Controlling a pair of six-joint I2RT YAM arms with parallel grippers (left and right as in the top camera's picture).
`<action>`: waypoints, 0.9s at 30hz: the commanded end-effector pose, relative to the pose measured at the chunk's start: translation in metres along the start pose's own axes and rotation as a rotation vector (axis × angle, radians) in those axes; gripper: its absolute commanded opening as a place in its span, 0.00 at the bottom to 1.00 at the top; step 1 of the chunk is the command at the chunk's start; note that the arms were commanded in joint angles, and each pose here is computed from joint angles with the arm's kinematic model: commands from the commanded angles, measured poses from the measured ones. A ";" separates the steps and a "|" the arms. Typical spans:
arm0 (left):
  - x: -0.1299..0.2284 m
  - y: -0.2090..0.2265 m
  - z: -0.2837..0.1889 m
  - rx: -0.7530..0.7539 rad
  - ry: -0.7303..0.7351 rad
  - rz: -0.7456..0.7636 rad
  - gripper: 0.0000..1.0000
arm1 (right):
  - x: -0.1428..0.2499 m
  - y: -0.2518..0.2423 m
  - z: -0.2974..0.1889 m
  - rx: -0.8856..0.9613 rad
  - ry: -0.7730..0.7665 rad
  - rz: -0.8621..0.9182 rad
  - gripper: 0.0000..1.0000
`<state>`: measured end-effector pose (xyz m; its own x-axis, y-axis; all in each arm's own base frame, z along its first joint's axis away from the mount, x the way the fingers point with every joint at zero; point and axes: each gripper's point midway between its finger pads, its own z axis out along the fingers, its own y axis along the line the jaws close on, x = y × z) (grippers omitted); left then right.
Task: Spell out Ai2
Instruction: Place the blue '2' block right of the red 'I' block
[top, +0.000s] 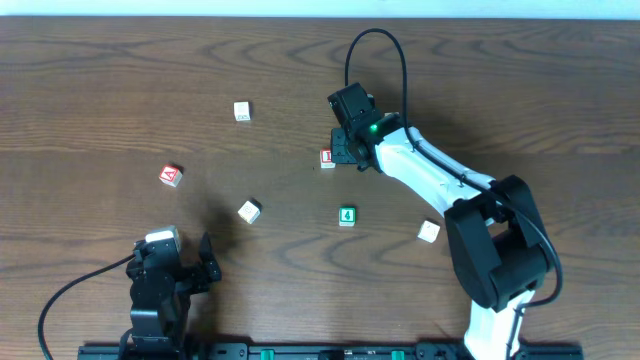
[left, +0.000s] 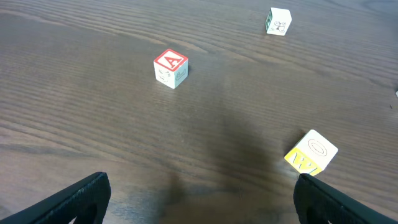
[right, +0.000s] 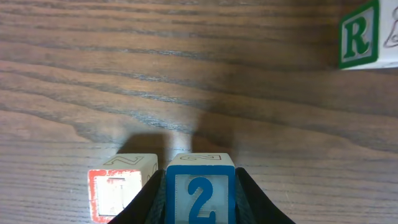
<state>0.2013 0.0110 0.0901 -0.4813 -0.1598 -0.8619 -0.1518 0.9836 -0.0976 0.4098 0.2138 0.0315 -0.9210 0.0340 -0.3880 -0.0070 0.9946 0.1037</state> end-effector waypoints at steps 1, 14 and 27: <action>0.003 0.002 0.002 -0.009 0.002 -0.003 0.95 | 0.013 -0.002 0.015 0.031 0.034 0.002 0.01; 0.003 0.002 0.002 -0.009 0.002 -0.003 0.95 | 0.014 -0.002 0.016 0.033 0.037 0.000 0.06; 0.002 0.002 0.002 -0.009 0.002 -0.003 0.95 | 0.014 0.000 0.019 0.029 0.034 -0.004 0.05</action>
<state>0.2013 0.0110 0.0901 -0.4813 -0.1598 -0.8619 -0.1518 0.9836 -0.0976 0.4084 0.2138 0.0183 -0.9289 0.0303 -0.3691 -0.0040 0.9958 0.0918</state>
